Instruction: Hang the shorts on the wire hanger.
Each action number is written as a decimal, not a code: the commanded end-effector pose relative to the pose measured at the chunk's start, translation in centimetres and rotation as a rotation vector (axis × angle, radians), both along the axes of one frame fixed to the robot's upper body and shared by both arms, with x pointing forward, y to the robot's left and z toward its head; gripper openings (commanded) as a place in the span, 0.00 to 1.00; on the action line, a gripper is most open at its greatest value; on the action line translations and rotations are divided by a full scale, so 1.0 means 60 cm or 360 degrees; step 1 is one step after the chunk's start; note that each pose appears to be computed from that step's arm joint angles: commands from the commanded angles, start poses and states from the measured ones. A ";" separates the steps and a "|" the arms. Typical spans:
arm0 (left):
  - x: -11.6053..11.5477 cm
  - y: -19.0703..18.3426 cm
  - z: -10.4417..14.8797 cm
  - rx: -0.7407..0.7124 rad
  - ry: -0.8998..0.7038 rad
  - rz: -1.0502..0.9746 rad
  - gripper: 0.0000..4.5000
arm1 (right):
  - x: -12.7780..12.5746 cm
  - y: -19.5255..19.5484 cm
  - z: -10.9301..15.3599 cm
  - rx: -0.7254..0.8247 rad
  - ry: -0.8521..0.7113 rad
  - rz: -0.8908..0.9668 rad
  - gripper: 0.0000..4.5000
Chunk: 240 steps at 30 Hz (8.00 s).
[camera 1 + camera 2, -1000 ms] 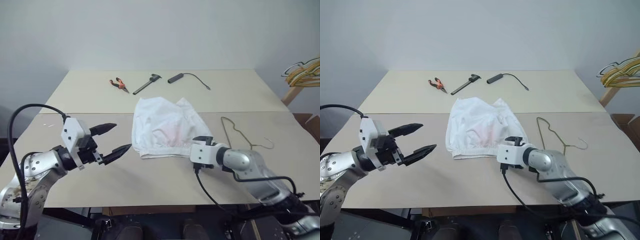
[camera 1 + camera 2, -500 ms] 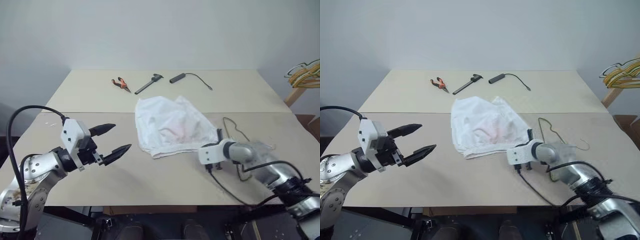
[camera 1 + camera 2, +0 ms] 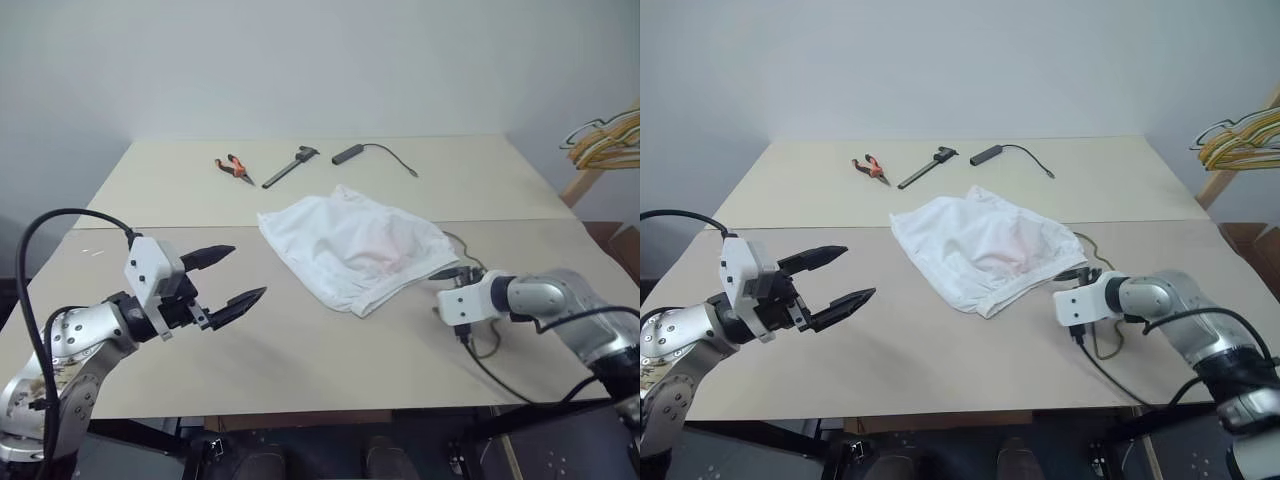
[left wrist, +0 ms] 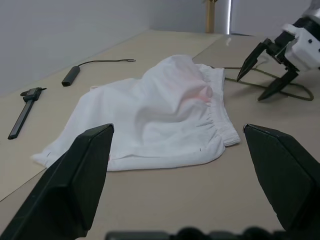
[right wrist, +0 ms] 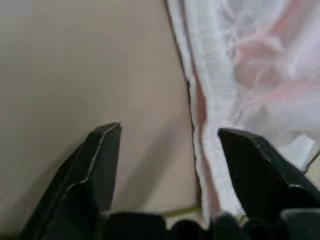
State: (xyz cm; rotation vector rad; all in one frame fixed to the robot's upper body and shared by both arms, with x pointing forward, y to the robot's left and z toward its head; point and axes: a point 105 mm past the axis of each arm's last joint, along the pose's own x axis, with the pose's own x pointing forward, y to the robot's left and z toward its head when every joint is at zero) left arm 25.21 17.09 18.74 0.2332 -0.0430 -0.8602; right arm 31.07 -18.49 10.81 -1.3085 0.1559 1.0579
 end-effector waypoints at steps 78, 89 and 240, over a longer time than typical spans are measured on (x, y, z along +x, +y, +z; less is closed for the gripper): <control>0.026 0.186 -0.110 0.1835 -0.0057 -0.0729 0.01 | -0.024 0.051 0.068 0.0087 -0.0382 0.0486 0.00; 0.224 0.136 0.119 0.1230 -0.0816 0.0608 0.01 | 0.212 0.049 0.315 0.0481 -0.1350 -0.0354 0.00; 0.131 -0.134 0.015 0.0407 0.0494 -0.0660 0.00 | 0.001 -0.024 0.185 -0.0003 -0.1609 0.0526 0.43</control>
